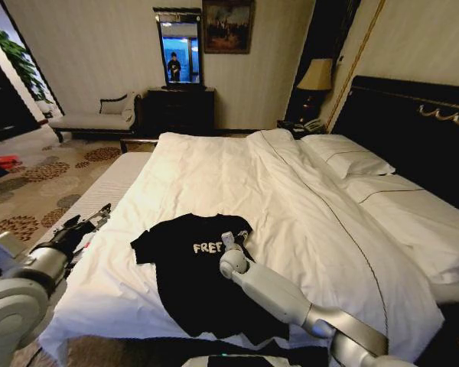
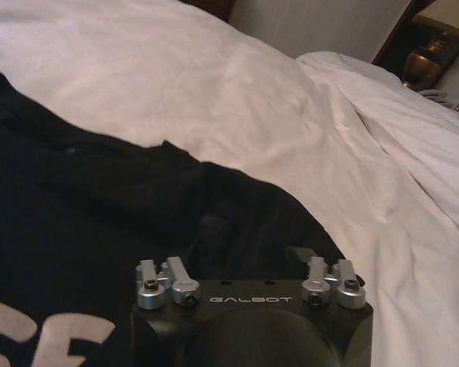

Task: Fold the clothes on the bed.

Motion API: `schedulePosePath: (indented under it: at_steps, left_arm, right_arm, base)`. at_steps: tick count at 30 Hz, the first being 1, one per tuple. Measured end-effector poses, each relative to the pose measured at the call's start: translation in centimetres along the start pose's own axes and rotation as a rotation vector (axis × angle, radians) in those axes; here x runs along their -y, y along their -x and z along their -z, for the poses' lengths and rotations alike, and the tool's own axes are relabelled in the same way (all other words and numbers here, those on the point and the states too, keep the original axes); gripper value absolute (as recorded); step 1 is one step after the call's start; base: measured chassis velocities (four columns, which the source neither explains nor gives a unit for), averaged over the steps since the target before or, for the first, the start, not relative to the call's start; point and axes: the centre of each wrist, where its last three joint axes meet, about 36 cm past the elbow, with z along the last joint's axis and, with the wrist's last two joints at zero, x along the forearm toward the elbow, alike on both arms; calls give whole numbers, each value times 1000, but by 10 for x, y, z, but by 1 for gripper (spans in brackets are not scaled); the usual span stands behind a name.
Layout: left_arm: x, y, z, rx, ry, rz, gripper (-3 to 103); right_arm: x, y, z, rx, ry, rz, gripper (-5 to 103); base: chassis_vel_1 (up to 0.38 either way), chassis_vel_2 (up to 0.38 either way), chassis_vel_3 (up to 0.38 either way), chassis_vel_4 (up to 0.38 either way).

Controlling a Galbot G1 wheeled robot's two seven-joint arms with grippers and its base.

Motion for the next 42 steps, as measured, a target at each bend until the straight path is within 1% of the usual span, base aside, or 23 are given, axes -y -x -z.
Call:
schedulePosePath:
  at_steps: [1,2,3,5,6,7,8,9,11,13,15,21,22,23,24,27,28,29,33,38,39,42]
  left_arm:
    - [0,0,0,0,0,0,100]
    - [0,0,0,-1,1,1,100]
    - [0,0,-1,-1,1,1,100]
    - [0,1,-1,-2,1,1,100]
    - [0,1,-1,-2,1,1,100]
    - [0,1,-1,-2,2,1,100]
    - [0,1,-1,-2,2,1,100]
    - [0,1,0,-2,3,2,100]
    - [-1,1,0,-1,3,3,100]
    - [-1,1,0,0,4,4,100]
    - [-1,1,0,0,4,4,100]
    - [-1,2,0,-1,2,2,100]
    - [-1,2,0,-1,2,2,100]
    - [-1,2,0,-1,2,2,100]
    - [-1,2,0,-1,2,3,100]
    - [-1,2,0,0,2,4,100]
    - [-1,2,0,0,2,4,100]
    - [-1,2,0,1,2,4,100]
    - [-1,1,-1,1,2,5,100]
    - [-1,1,-2,1,1,7,100]
    - [-1,0,-2,1,1,8,100]
    - [0,0,-3,1,3,8,100]
  right_arm:
    - [0,0,0,0,0,0,66]
    - [0,0,1,6,8,5,61]
    - [0,0,1,8,11,7,61]
    - [0,0,3,21,30,20,50]
    - [0,0,3,21,30,20,50]
    - [0,0,3,26,36,24,44]
    - [0,0,4,28,39,26,44]
    - [-1,0,5,35,49,32,34]
    - [-1,0,7,39,56,35,34]
    - [0,-1,10,50,72,45,21]
    - [1,-2,13,56,80,52,28]
    - [3,-1,13,60,79,60,33]
    - [4,-1,12,65,81,67,27]
    - [4,-1,12,65,81,67,27]
    - [5,-2,12,71,83,77,24]
    - [5,-5,11,73,85,96,8]
    - [5,-5,11,73,85,96,8]
    - [5,-6,10,69,87,99,3]
    - [5,-7,9,69,85,103,0]
    - [4,-9,9,75,80,93,0]
    - [2,-10,10,74,79,89,-3]
    - [-2,-9,10,63,75,82,14]
  base:
    - [0,0,0,0]
    - [0,0,0,0]
    - [0,0,0,0]
    - [0,0,0,0]
    - [0,0,0,0]
    - [0,0,0,0]
    - [0,0,0,0]
    - [0,0,0,0]
    - [0,0,0,0]
    - [0,0,0,0]
    - [0,0,0,0]
    - [0,0,0,0]
    - [0,0,0,0]
    - [0,0,0,0]
    - [0,0,0,0]
    - [0,0,0,0]
    - [0,0,0,0]
    - [0,0,0,0]
    - [0,0,0,0]
    - [0,0,0,0]
    - [0,0,0,0]
    - [0,0,0,0]
